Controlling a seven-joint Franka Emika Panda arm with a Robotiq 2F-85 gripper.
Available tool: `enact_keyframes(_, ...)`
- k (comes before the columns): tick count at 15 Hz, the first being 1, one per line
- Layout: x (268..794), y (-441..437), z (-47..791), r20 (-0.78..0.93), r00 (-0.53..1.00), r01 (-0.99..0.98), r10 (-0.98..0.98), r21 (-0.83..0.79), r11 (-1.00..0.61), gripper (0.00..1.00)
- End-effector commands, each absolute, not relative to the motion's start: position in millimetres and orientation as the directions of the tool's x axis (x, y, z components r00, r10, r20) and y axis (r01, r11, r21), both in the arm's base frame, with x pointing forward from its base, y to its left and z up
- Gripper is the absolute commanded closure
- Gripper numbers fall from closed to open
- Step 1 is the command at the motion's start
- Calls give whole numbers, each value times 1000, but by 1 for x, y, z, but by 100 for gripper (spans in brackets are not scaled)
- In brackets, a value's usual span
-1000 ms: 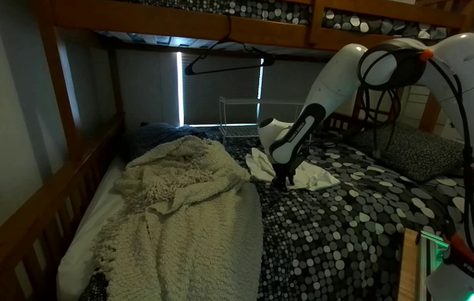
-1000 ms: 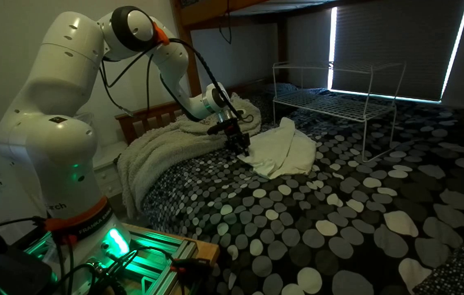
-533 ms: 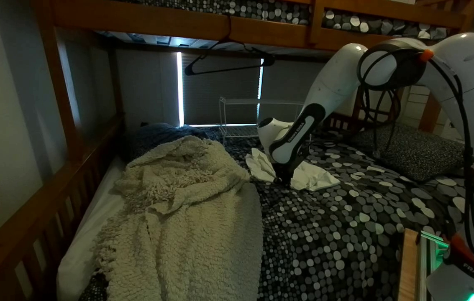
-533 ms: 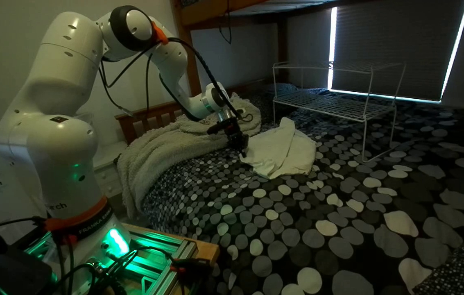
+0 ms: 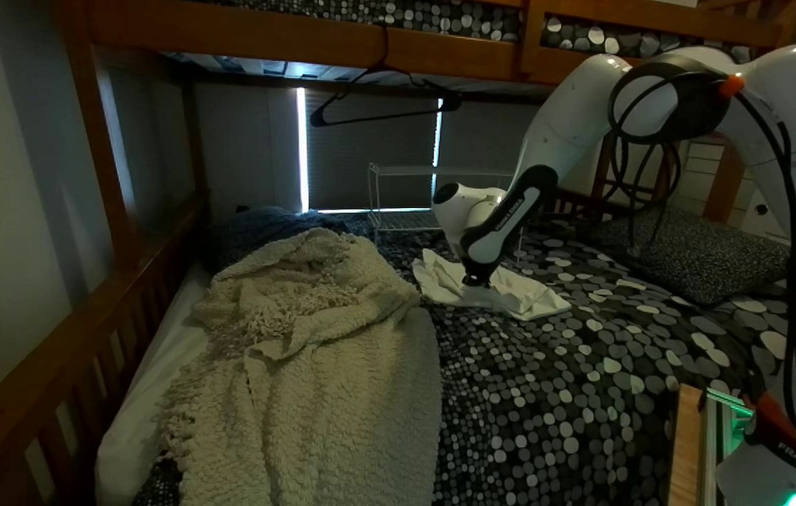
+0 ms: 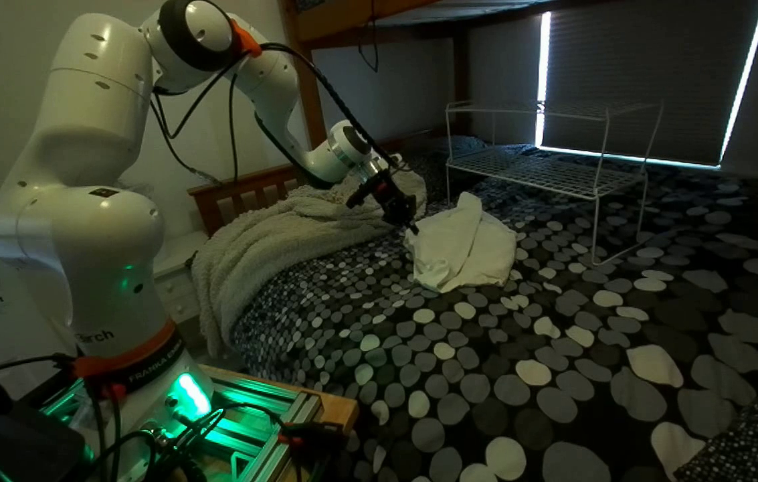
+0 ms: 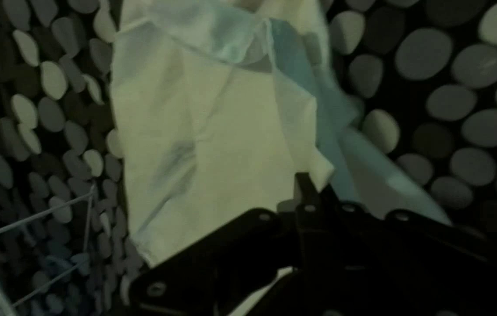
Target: Fold the white pillow case in half
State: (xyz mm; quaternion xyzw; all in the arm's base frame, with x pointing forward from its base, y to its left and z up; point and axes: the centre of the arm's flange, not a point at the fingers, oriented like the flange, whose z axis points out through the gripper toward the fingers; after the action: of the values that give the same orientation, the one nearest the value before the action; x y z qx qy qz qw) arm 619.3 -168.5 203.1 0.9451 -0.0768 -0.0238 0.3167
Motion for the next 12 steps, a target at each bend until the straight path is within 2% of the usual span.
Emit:
enact_keyframes(1, 616, -187, 237, 150, 981, -193, -123, 699, -688, 100)
enact_keyframes(5, 616, -221, 261, 305, 943, -328, -136, 776, -539, 100)
enact_keyframes(8, 612, -249, 269, 431, 874, -486, -226, 747, -453, 100)
enact_keyframes(9, 621, -240, 269, 371, 911, -410, -182, 759, -505, 98)
enact_keyframes(12, 617, -255, 271, 417, 882, -469, -217, 746, -473, 98)
